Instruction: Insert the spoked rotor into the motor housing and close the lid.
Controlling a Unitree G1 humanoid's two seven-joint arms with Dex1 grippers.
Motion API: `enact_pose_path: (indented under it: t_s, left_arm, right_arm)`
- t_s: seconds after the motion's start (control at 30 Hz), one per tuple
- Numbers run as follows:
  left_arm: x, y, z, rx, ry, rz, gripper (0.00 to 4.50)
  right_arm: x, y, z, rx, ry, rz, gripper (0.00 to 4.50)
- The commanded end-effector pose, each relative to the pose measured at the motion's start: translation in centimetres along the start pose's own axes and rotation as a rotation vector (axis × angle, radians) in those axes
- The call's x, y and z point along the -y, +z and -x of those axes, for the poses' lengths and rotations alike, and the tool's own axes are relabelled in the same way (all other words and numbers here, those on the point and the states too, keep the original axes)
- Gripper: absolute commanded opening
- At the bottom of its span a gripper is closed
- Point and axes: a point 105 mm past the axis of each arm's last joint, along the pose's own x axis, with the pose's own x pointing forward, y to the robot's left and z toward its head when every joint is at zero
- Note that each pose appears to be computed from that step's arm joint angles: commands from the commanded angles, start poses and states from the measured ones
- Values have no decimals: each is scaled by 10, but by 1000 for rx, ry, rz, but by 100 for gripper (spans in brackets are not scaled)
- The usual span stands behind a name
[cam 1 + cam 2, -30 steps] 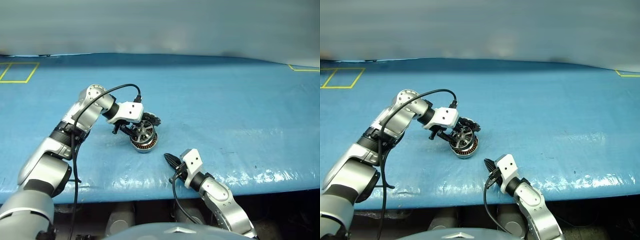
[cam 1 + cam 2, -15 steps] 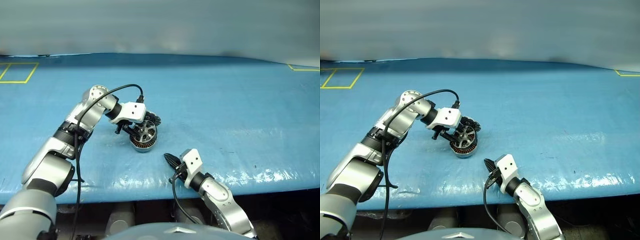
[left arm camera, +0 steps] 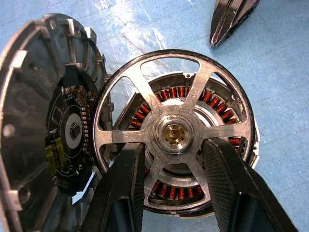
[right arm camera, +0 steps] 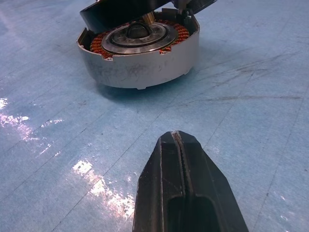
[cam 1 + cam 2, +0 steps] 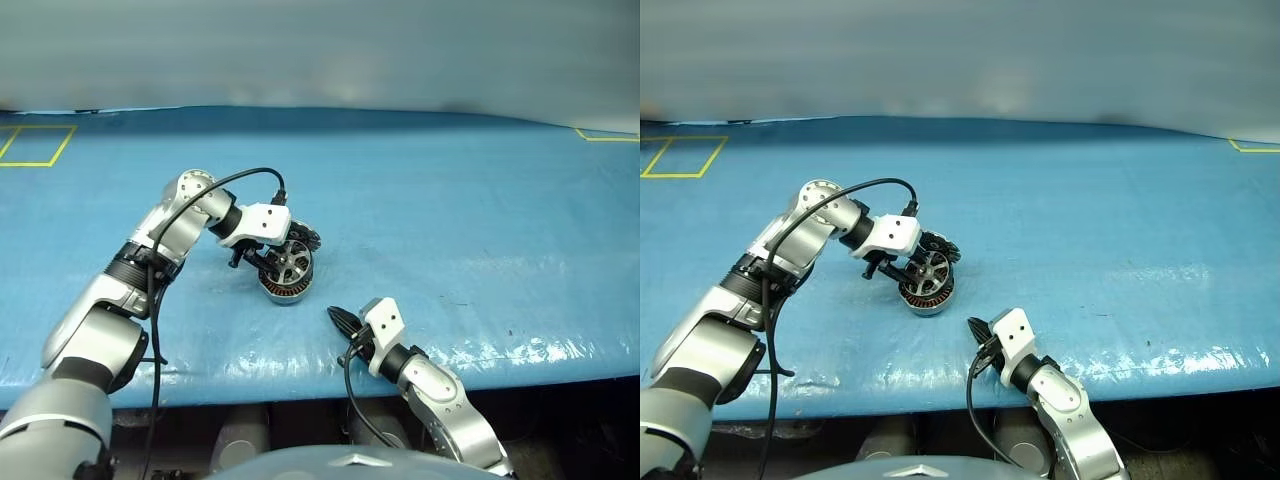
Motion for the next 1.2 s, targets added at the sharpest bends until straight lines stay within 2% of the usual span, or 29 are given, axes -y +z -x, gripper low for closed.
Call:
enact_pose_path:
  t_s: [0.03,0.5,0.87,1.03,1.2]
  left_arm:
    - [-8,10,17,29,64,-26,151]
    - [0,16,30,93,72,4,151]
    - [21,12,47,115,118,55,151]
    - [30,10,53,124,157,74,151]
    - [36,4,57,158,226,118,151]
  right_arm:
    - [-2,8,-1,28,12,4,0]
    - [-5,6,-2,18,28,6,0]
    - [-4,7,-1,7,34,-3,0]
    - [0,2,2,-64,8,-41,0]
    - [4,15,5,-81,9,-42,0]
